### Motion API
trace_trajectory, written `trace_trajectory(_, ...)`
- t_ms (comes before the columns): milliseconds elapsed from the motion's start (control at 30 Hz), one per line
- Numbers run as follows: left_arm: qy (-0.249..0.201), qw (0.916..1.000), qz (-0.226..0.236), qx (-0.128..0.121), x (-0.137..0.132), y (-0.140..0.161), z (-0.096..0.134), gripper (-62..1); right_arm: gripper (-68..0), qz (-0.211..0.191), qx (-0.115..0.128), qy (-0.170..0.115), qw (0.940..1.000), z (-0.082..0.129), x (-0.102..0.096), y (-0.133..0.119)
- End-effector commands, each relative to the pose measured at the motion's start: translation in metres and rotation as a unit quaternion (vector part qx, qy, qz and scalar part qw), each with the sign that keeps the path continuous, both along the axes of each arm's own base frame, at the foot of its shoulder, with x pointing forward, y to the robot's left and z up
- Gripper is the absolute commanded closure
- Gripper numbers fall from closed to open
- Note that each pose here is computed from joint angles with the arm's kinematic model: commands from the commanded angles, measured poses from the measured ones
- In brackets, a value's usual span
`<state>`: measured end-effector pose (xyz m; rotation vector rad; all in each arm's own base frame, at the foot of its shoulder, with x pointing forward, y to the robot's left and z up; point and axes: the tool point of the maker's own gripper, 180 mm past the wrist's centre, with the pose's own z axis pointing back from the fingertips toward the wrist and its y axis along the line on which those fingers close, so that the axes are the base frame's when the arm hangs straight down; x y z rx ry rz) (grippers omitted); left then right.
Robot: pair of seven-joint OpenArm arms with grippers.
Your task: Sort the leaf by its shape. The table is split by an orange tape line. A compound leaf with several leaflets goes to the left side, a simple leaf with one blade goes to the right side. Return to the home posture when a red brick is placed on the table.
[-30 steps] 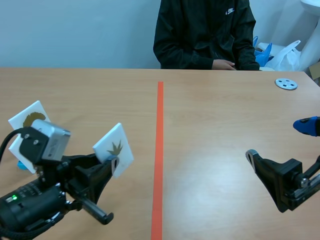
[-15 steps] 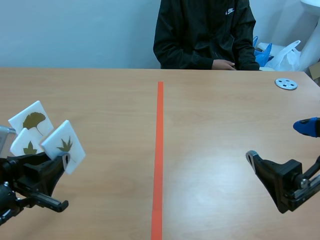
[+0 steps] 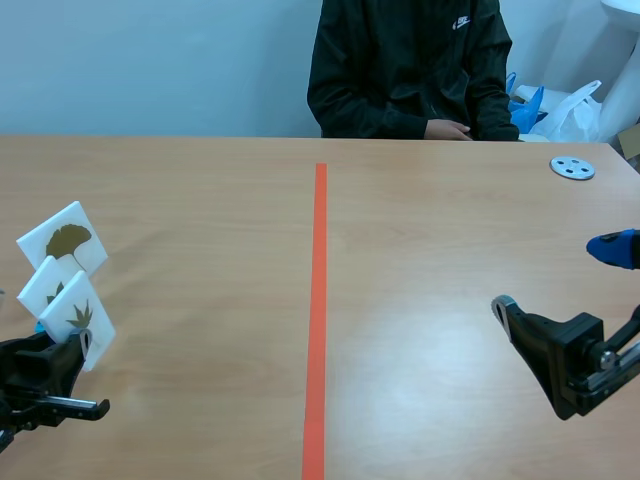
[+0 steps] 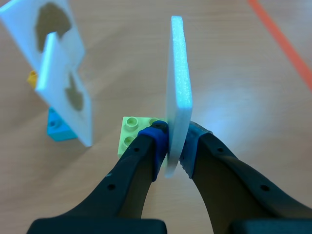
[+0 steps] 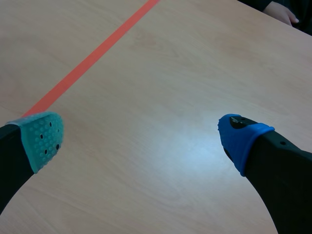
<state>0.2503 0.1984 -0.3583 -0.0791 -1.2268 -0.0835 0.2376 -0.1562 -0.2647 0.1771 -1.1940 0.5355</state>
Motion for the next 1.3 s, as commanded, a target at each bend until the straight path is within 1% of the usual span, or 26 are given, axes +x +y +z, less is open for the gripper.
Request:
trace_trajectory(0,-0.029,0.9995,0.015,-0.005,0.012,0.004,0.013,-4.4,-67.9,0.0,0.002,-0.016,0.9999,0.009,0.005,-0.002)
trace_trajectory(133,-0.023,0.9993,0.03,-0.007,0.013,0.012,0.004,-4.4,-67.9,-0.001,0.001,-0.013,0.9999,0.008,0.005,-0.002)
trace_trajectory(300,-0.037,0.998,0.05,-0.008,0.008,0.025,-0.001,-4.4,-67.9,-0.001,0.001,-0.013,0.9999,0.008,0.005,-0.002)
trace_trajectory(400,-0.035,0.9963,0.074,-0.026,0.004,0.034,-0.004,-4.4,-67.9,-0.001,0.001,-0.014,0.9999,0.008,0.005,-0.002)
trace_trajectory(567,-0.034,0.9948,0.09,-0.034,0.0,0.042,-0.009,-4.4,-67.9,-0.001,0.001,-0.013,0.9999,0.008,0.005,-0.002)
trace_trajectory(700,-0.031,0.9925,0.106,-0.052,-0.002,0.046,-0.012,-4.4,-67.9,-0.001,0.001,-0.013,0.9999,0.008,0.005,-0.002)
trace_trajectory(900,-0.018,0.9893,0.128,-0.068,-0.011,0.052,-0.024,-4.5,-67.9,-0.001,0.001,-0.013,0.9999,0.008,0.005,-0.002)
trace_trajectory(1000,-0.024,0.9879,0.135,-0.073,-0.013,0.053,-0.026,-4.6,-67.9,-0.001,0.001,-0.013,0.9999,0.008,0.005,-0.002)
trace_trajectory(1267,-0.023,0.9876,0.136,-0.075,-0.014,0.052,-0.028,-12.6,-67.9,-0.001,0.001,-0.014,0.9999,0.008,0.005,-0.002)
